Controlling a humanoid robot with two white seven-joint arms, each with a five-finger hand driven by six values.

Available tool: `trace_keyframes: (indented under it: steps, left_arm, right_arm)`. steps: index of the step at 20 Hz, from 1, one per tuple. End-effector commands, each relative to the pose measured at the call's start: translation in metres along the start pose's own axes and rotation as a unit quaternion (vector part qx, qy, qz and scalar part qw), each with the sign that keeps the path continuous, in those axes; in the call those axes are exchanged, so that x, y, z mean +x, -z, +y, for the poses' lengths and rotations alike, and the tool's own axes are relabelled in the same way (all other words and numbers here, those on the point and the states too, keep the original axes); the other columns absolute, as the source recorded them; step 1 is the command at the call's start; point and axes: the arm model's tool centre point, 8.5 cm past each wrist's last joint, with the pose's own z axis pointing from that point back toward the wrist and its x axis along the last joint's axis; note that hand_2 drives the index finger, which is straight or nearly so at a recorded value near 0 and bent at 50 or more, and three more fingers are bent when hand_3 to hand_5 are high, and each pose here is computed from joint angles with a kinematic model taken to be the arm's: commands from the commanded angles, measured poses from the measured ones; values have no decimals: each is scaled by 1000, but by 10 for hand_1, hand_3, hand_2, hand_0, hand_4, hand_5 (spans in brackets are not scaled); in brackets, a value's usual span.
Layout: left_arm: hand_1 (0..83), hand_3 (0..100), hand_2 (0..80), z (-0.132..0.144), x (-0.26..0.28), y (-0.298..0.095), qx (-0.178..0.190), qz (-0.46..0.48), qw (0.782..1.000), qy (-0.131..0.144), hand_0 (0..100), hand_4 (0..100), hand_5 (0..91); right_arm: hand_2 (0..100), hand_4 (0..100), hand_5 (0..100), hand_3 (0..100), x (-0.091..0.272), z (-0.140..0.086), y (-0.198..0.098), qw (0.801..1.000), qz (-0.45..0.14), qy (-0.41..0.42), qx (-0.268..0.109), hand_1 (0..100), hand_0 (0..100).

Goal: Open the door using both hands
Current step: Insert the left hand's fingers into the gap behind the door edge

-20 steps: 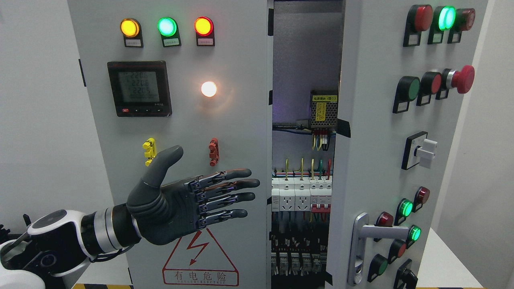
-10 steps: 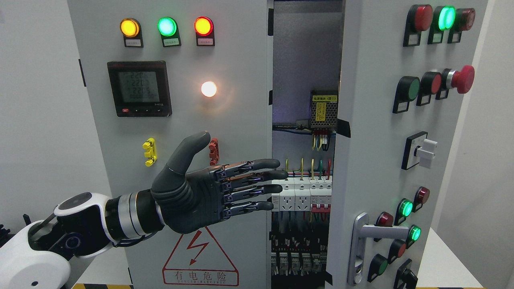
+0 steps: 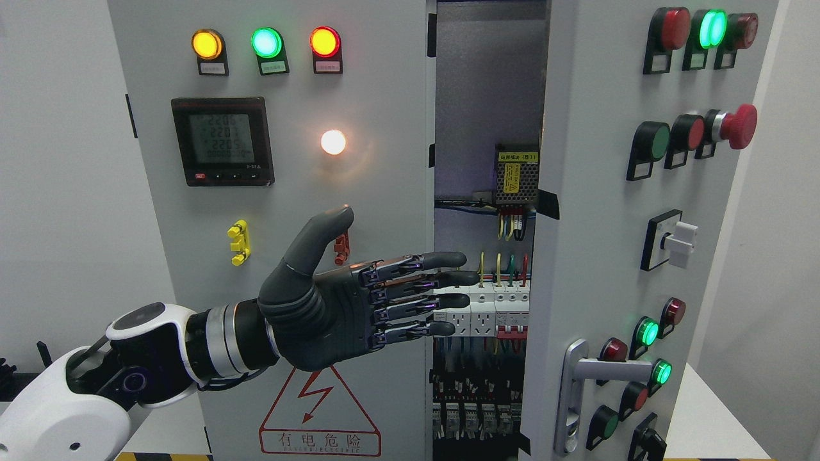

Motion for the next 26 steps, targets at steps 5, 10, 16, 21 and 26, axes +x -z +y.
trace_keyframes:
  steps: [5,10,16,21,26]
  left_arm:
    - [0,0,0,6,-3,4,4,-2,1000,-9,0,41,0]
    - [0,0,0,6,-3,5,3,-1,1000,-9,0,42,0]
    - [0,0,0,5,1,6,1,-2,1000,-5,0,41,0]
    - [0,0,0,3,6,11,-4,-3,1000,-2,0,42,0]
    - [0,0,0,2,1,35,-27,8,999,-26,0,41,0]
  right_arm:
    - [0,0,0,0,0,0,0,1000,0,0,0,0,0]
    - [0,0,0,0,0,0,0,1000,0,0,0,0,0]
    - [0,0,0,0,0,0,0,1000,0,0,0,0,0]
    - [0,0,0,0,0,0,0,1000,0,0,0,0,0]
    - [0,0,0,0,0,0,0,1000,0,0,0,0,0]
